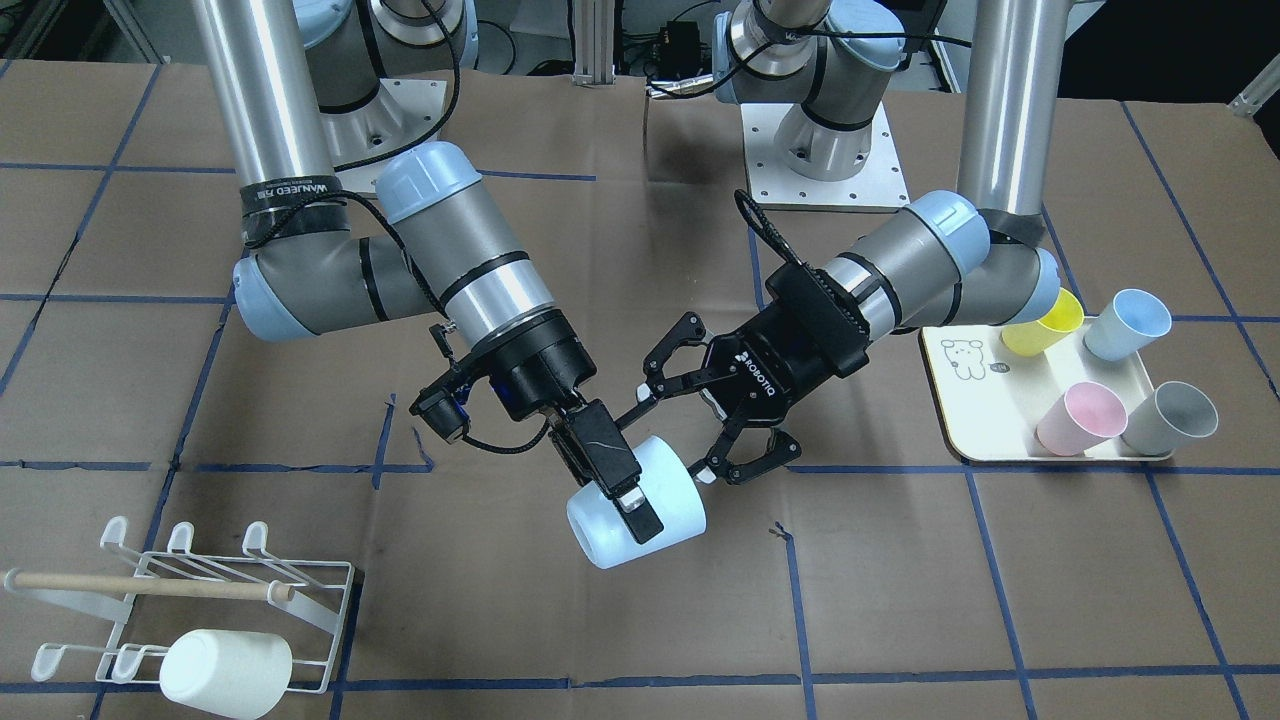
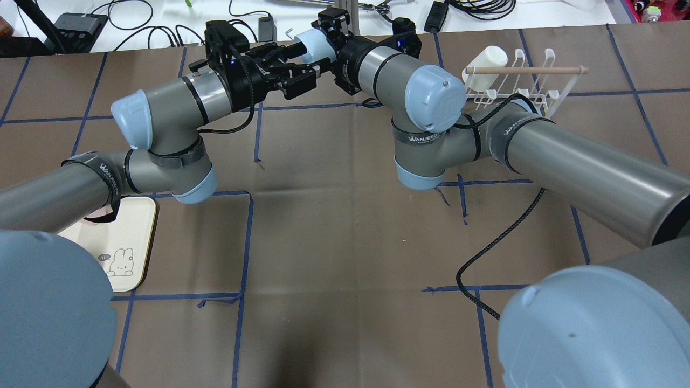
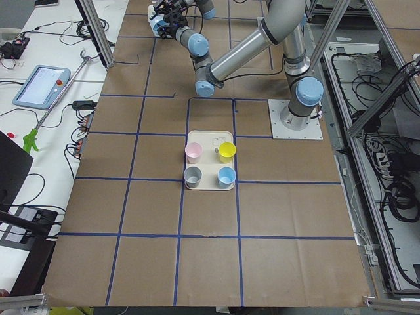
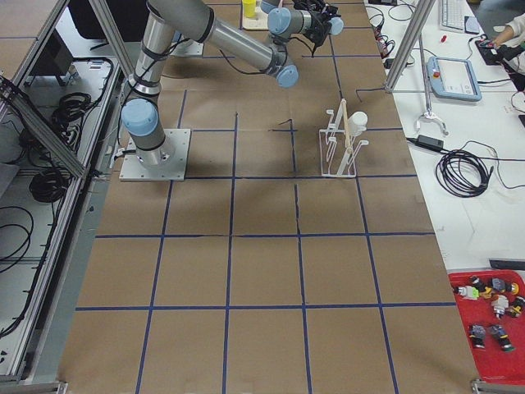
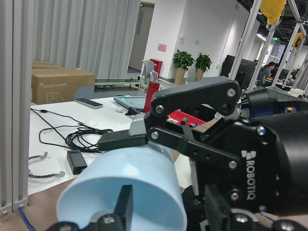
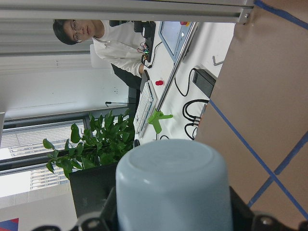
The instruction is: Transfer IKEA cup to right arm and place on rack
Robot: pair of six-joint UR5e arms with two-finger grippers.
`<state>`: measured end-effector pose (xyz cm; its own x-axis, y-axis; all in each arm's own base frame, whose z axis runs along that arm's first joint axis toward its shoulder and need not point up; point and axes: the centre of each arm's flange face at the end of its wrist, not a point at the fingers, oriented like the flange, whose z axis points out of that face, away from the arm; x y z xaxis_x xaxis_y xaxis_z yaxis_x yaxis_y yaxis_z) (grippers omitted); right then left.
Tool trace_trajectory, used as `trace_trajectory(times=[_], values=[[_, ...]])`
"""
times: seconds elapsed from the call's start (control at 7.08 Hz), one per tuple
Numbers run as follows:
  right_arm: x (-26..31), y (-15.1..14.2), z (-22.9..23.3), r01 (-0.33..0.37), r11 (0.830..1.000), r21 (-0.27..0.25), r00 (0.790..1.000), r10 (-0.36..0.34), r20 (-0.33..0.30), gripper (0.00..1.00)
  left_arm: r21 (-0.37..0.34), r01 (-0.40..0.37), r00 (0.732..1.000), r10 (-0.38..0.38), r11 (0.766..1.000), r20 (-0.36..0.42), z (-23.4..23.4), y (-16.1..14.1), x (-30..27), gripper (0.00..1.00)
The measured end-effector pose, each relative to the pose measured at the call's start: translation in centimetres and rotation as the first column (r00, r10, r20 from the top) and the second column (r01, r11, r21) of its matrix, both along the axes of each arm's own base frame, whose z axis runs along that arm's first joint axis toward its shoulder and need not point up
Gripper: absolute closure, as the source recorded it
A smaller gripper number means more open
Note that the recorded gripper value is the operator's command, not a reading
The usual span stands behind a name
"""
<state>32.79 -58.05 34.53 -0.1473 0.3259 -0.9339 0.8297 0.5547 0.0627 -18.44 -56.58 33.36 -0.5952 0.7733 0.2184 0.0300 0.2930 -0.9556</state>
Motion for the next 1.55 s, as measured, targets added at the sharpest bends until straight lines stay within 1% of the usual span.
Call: trace_trajectory(times=[0.28,0.57,0.71,0.85,0.99,1.13,1.27,1.41,1.55], values=[[0.0,0.0,0.1,0.000,1.000,-0.003,1.000,0.000,0.001,0.56,-0.015,-0.037,0.999,0.037,0.999,-0.001,-0.3,0.0,2.3,0.03],[-0.4,-0.3,0.3,0.006,1.000,-0.007,1.000,-0.006,-0.001,0.62,-0.034,-0.077,0.997,0.076,0.996,-0.017,-1.1,0.6,7.0,0.03],[-1.4,-1.0,0.6,0.020,1.000,-0.013,1.000,-0.020,-0.002,0.74,-0.042,-0.094,0.995,0.094,0.995,-0.020,-1.0,0.2,8.5,0.03],[-3.1,-2.1,1.1,0.043,0.999,-0.034,0.999,-0.043,-0.014,0.81,-0.034,-0.139,0.990,0.139,0.990,-0.010,-0.4,-1.2,9.7,0.03],[-5.4,-3.5,1.9,0.058,0.995,-0.083,0.996,-0.063,-0.062,0.82,-0.008,-0.227,0.974,0.227,0.974,0.023,0.6,-3.9,10.7,0.02],[-8.1,-4.9,3.1,0.050,0.986,-0.157,0.985,-0.075,-0.158,0.87,0.033,-0.316,0.947,0.313,0.948,0.067,2.1,-7.0,11.4,0.02],[-10.9,-6.2,4.3,0.015,0.972,-0.236,0.950,-0.087,-0.301,0.91,0.090,-0.394,0.916,0.383,0.915,0.123,3.9,-9.7,11.6,0.02],[-14.1,-7.3,5.1,-0.057,0.953,-0.297,0.872,-0.097,-0.480,0.91,0.157,-0.467,0.878,0.435,0.870,0.201,5.5,-11.8,10.9,0.02],[-16.8,-8.3,5.5,-0.158,0.933,-0.324,0.752,-0.099,-0.651,0.91,0.216,-0.529,0.837,0.462,0.821,0.294,6.3,-13.0,9.3,0.02]])
